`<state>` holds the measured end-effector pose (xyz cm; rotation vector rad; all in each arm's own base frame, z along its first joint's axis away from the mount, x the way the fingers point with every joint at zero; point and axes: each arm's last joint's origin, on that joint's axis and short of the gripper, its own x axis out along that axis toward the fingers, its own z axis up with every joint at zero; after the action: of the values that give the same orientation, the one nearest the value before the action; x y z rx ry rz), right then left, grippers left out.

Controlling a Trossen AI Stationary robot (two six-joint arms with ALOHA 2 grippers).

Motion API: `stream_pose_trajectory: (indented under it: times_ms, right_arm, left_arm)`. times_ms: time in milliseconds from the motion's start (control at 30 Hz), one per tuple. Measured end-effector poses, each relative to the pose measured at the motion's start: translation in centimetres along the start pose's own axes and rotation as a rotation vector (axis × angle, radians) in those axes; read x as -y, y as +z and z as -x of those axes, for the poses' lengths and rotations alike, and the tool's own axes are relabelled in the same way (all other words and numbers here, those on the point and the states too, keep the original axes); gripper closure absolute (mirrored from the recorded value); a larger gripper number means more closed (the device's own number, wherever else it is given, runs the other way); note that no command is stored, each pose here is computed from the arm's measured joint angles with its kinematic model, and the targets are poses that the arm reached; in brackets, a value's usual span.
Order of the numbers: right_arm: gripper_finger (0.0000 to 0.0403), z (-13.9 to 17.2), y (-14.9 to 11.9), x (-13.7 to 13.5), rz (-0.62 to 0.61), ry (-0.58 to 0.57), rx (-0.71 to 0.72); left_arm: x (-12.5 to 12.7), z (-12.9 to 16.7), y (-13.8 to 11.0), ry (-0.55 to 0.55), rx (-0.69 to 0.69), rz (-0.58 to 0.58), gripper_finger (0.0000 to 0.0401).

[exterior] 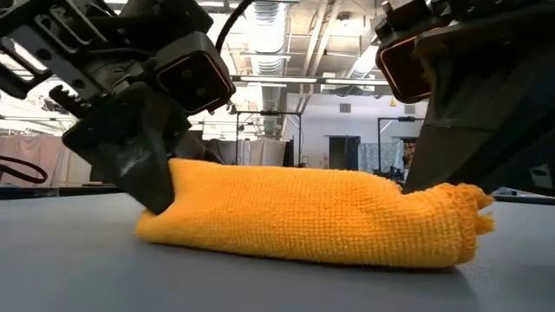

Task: Roll towel
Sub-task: Roll the yellow microfiber cloth

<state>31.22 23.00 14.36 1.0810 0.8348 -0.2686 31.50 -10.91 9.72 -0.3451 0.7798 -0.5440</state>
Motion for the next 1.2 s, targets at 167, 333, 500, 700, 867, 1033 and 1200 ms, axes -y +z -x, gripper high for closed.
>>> stream_pose_trajectory:
  times_ms: [167, 333, 500, 700, 867, 1033, 1200]
  right_arm:
    - [0.0375, -0.3, -0.1, 0.4, -0.024, -0.026, 0.004]
    - [0.0375, -0.4, -0.1, 1.0, -0.044, -0.040, 0.016]
    - [0.0375, -0.4, 0.0, 1.0, -0.047, -0.045, 0.014]
    - [0.0375, -0.5, 0.4, 1.1, -0.055, -0.053, 0.013]
    - [0.0375, -0.6, 0.7, 1.1, -0.060, -0.055, 0.016]
    - [0.0375, -0.6, 0.9, 1.1, -0.072, -0.054, 0.018]
    - [0.0375, -0.7, 0.9, 1.1, -0.080, -0.048, 0.019]
  left_arm:
    - [0.2, 0.0, 0.2, -0.053, 0.013, -0.050, 0.0348]
    - [0.1, 0.6, 0.4, -0.081, -0.018, -0.063, 0.0297]
    - [0.5, 2.9, 1.2, -0.067, -0.058, -0.069, 0.0275]
    - [3.6, 5.4, 2.5, 0.003, 0.011, -0.216, 0.0274]
    - [7.8, 4.6, 2.6, 0.060, 0.165, -0.512, 0.0274]
    - [7.8, 2.3, 1.4, 0.151, 0.172, -0.606, 0.0273]
    - [5.7, 0.8, 1.7, 0.165, 0.171, -0.569, 0.0273]
